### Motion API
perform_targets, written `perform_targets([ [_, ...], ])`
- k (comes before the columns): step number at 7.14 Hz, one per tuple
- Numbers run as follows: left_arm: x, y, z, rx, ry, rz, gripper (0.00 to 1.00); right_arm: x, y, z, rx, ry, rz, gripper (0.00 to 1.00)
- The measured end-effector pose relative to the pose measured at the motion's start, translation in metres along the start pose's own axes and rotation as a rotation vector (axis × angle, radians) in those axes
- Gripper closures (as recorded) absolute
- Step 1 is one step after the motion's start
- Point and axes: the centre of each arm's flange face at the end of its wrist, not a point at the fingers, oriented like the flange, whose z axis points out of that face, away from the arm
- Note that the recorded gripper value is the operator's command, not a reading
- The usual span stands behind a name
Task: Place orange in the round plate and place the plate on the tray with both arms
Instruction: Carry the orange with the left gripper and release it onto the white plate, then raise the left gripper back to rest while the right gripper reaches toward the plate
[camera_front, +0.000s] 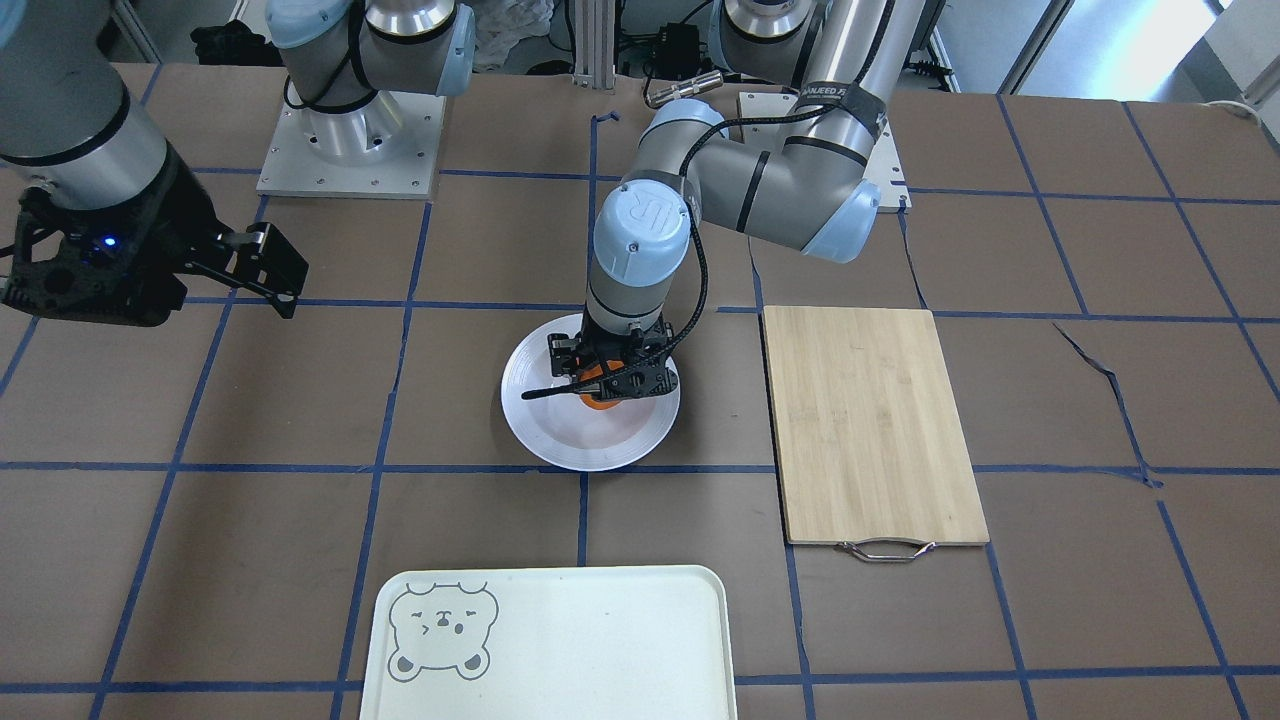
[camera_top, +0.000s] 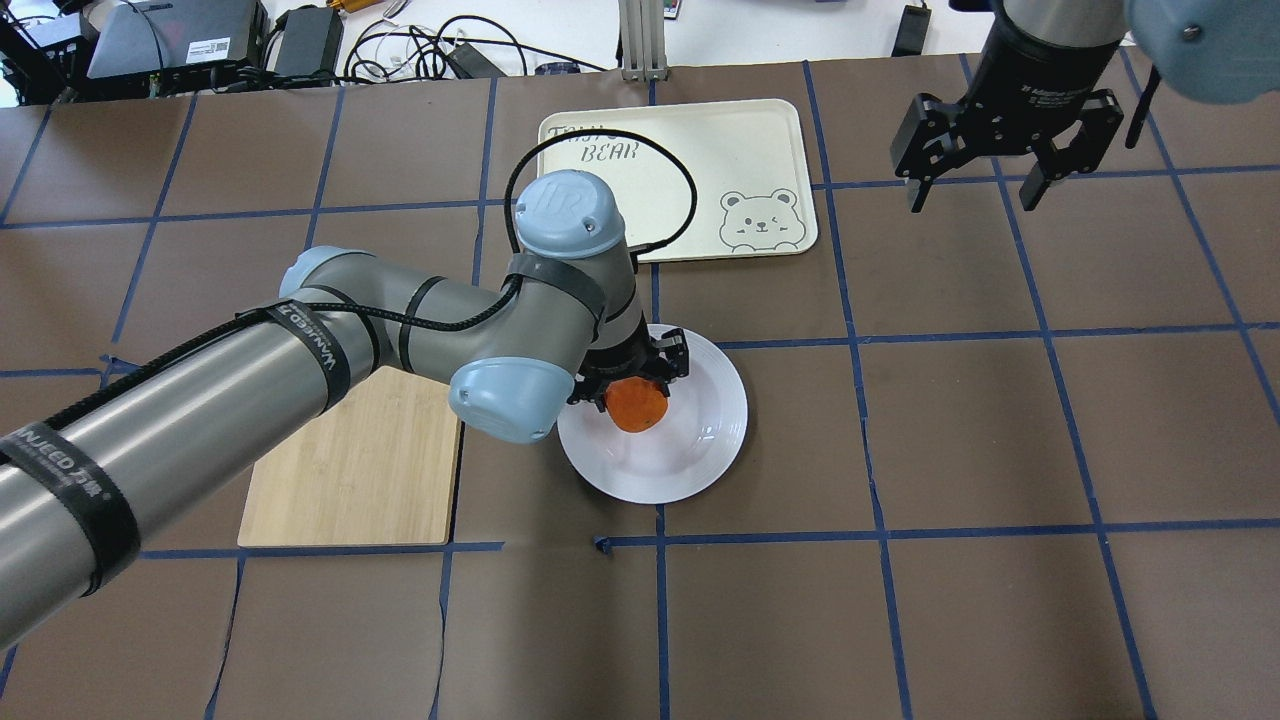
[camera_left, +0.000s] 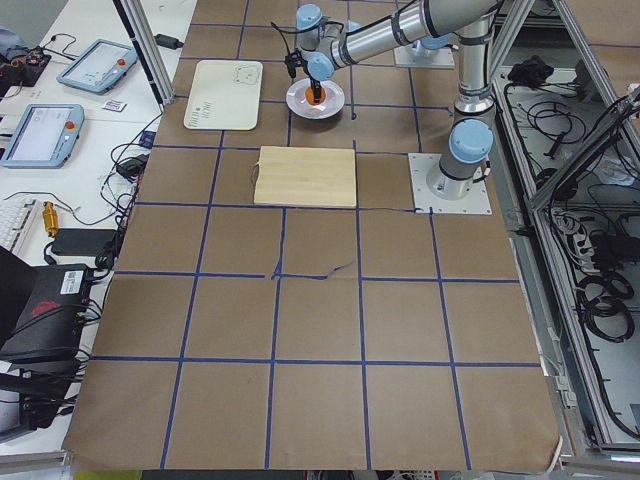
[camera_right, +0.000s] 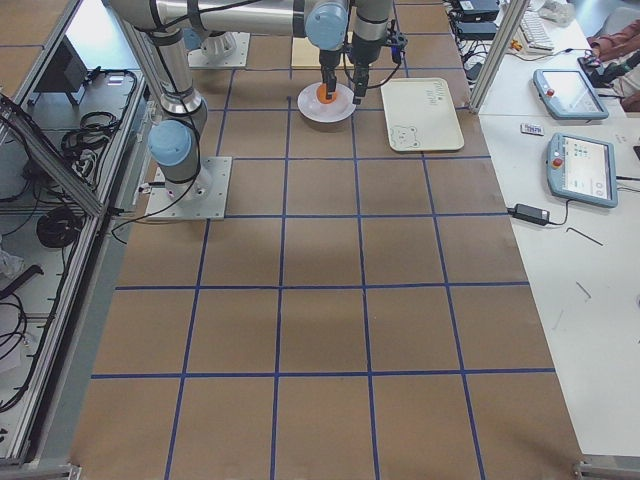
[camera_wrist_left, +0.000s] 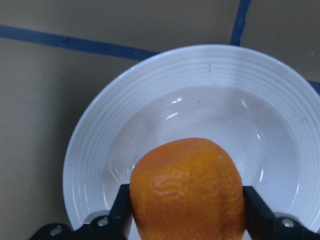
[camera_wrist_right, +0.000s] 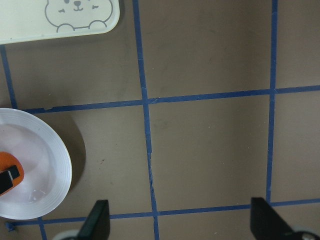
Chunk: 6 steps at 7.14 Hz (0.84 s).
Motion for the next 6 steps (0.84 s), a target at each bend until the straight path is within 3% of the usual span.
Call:
perform_targets([
  [2,0.002,-0.005,-0.012,0.023,0.015,0.003,0.00,0.012,-0.003,0.002,-0.012,0.001,0.026,0.00],
  [3,0.000,-0.019,-0.044,0.050,0.034,-0.016,0.00,0.014,-0.005,0.008,-0.024,0.003,0.033,0.00],
  [5,-0.019,-0.046,-0.136,0.039,0.033,-0.048,0.00,0.016,-0.012,0.028,-0.055,-0.016,0.033,0.00],
  [6,-0.031,-0.045,-0.185,0.024,0.026,-0.022,0.00,0.012,-0.020,0.040,-0.060,-0.069,-0.004,0.00],
])
